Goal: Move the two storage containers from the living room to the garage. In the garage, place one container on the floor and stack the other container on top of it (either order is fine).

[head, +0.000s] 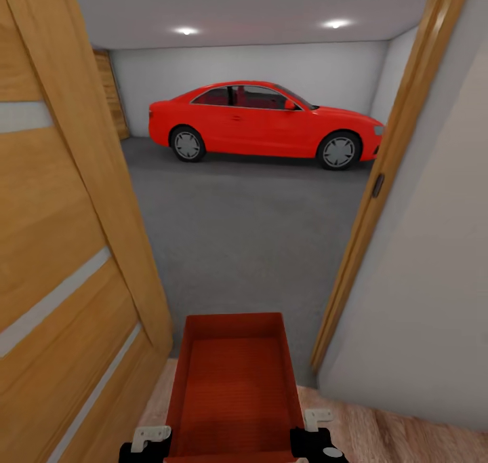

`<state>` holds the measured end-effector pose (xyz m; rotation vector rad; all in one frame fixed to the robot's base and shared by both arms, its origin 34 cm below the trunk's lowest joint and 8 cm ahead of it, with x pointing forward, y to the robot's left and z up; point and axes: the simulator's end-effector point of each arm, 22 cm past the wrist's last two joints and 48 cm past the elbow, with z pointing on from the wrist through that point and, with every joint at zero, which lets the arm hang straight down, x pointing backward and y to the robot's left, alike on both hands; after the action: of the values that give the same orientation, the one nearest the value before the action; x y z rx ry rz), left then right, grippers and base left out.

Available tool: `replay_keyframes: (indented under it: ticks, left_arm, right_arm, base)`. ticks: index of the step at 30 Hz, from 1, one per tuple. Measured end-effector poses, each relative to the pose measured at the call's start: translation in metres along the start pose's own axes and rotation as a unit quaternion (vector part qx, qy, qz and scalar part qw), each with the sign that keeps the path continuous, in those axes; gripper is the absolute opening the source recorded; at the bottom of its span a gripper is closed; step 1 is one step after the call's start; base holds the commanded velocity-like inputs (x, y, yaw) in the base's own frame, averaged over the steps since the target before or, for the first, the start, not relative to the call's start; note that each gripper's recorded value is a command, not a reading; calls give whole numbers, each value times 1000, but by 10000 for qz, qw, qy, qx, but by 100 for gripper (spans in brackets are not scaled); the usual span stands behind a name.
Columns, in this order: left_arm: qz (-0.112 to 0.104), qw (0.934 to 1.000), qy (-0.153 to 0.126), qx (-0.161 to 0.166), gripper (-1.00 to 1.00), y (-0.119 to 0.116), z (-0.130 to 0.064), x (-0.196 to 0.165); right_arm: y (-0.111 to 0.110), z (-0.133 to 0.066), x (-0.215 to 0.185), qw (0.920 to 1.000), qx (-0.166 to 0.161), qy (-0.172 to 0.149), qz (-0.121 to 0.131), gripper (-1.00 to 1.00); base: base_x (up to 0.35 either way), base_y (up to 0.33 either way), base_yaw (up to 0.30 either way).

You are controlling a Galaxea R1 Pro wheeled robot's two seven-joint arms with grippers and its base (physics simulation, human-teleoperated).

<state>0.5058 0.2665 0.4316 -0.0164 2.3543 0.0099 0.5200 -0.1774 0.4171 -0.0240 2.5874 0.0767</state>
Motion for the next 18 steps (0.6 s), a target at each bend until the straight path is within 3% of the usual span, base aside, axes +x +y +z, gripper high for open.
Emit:
replay_keyframes:
  ticks: [7,18]
  left_arm:
    - [1,10000,-12,0,-100,0,0,-1]
    - [2,10000,-15,1,-100,0,0,-1]
  right_arm:
    - [0,0,-1,10000,-1,-12,-1,-100]
    - [0,0,-1,10000,-2,-15,0,-100]
  base:
    - [0,0,-191]
    - [0,0,-21]
